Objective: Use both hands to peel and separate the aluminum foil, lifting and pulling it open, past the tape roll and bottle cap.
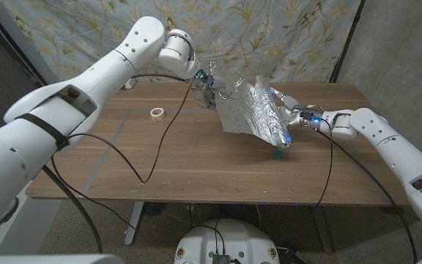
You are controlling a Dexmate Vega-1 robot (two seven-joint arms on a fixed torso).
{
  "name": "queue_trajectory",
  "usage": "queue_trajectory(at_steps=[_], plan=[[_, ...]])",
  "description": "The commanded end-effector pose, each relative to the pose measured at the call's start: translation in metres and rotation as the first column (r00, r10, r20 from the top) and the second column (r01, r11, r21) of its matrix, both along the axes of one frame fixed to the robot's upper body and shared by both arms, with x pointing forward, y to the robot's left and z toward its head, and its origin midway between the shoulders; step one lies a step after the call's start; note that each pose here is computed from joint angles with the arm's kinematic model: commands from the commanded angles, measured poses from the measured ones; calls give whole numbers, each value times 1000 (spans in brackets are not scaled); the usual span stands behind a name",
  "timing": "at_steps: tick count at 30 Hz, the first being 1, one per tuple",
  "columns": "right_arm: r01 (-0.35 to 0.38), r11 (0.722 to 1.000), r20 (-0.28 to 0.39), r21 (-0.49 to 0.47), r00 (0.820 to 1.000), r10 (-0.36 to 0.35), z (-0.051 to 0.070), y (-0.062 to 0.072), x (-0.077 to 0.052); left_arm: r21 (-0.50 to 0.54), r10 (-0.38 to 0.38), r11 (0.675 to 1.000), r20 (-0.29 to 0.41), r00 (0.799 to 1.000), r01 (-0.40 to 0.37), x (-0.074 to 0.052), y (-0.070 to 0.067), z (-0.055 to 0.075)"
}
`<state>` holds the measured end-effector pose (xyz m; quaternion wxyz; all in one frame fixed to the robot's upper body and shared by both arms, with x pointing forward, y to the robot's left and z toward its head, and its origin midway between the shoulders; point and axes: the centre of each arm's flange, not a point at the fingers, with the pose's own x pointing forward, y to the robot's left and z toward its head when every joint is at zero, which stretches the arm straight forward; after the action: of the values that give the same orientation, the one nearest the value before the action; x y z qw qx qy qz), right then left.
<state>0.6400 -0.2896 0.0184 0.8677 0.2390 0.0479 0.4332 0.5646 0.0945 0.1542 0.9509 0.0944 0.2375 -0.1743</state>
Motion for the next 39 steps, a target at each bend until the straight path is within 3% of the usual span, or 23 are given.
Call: queue_trajectory(at_steps=[1, 21, 37, 39], plan=[[12, 1000, 8, -6, 1000, -12, 2, -4, -2, -23, 21, 1000, 15, 1000, -21, -3, -1, -2], [30, 999, 5, -18, 1000, -30, 5, -4, 2, -56, 14, 998, 53, 998, -11, -15, 10, 9], [39, 998, -8, -48, 999, -39, 8, 1, 6, -121, 27, 992, 44, 999, -21, -20, 28, 4], [39, 998, -15, -58, 999, -40, 8, 1, 6, -132, 29, 991, 42, 999, -24, -18, 32, -2]])
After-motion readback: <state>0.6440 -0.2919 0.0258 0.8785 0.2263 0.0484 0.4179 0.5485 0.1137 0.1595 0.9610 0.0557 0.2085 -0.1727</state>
